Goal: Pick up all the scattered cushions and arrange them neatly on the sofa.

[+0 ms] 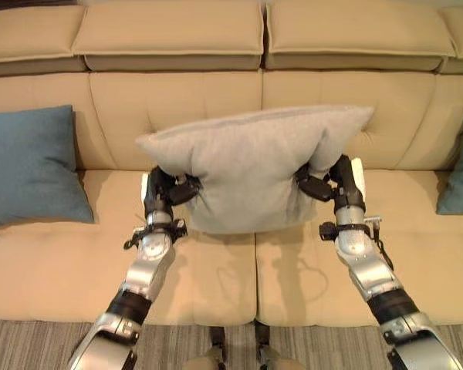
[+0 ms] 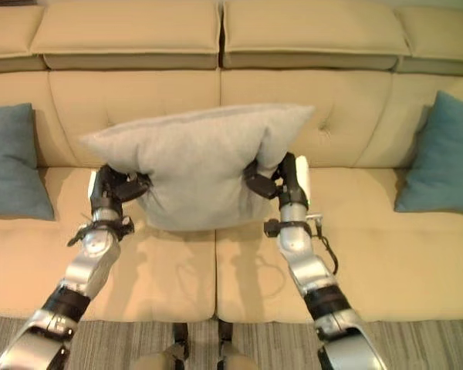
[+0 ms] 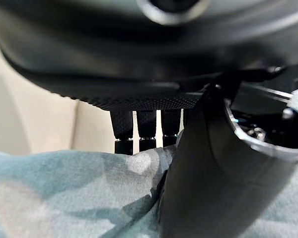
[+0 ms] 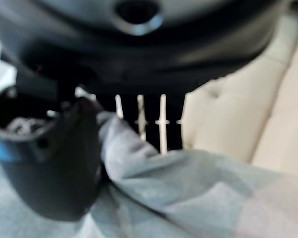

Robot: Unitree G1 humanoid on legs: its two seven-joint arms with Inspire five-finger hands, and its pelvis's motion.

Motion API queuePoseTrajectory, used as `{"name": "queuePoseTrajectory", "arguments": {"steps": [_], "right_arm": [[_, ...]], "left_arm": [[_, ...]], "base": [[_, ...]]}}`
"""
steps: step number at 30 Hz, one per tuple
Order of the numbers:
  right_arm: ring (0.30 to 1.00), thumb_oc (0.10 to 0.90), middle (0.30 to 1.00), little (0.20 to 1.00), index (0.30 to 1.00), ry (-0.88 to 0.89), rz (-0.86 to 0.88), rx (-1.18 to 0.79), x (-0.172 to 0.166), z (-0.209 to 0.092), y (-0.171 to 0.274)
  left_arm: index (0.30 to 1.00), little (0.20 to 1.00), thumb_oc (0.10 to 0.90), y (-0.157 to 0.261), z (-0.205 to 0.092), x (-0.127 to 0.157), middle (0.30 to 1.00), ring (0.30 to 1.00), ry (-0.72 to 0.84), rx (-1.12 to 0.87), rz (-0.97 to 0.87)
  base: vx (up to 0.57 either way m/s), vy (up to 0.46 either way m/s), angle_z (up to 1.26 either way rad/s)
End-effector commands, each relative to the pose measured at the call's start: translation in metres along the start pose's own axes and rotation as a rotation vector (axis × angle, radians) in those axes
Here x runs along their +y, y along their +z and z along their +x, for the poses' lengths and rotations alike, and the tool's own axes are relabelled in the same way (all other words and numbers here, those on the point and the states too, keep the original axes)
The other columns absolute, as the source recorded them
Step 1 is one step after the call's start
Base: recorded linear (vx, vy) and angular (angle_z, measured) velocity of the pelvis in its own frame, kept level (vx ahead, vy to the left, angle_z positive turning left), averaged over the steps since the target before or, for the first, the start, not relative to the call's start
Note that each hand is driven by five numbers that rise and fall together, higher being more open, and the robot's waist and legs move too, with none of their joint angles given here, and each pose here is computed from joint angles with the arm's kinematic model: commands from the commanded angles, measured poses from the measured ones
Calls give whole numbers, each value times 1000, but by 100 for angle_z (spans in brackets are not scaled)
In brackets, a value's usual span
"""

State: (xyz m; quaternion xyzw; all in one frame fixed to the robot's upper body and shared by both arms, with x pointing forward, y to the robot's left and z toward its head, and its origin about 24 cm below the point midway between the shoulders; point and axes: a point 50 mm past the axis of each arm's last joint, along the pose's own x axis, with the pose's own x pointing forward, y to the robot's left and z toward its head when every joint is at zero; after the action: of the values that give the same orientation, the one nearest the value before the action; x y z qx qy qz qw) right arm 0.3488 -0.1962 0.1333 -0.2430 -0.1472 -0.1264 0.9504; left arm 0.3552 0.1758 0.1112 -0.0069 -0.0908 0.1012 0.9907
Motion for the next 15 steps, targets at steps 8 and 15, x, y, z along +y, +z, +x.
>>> {"name": "queuePoseTrajectory", "arguments": {"steps": [8,15], "right_arm": [[300,400,300,300,300,-96,148,-465,0,59,144],[300,400,300,300,300,-157,137,-448,-9,73,151]], "left_arm": [[300,300,400,144,47,-69,300,300,-200,-480,-27],[300,300,400,151,61,-59,300,300,-161,-444,-37]], "base": [[4,-3,4],[-7,5,8]]}}
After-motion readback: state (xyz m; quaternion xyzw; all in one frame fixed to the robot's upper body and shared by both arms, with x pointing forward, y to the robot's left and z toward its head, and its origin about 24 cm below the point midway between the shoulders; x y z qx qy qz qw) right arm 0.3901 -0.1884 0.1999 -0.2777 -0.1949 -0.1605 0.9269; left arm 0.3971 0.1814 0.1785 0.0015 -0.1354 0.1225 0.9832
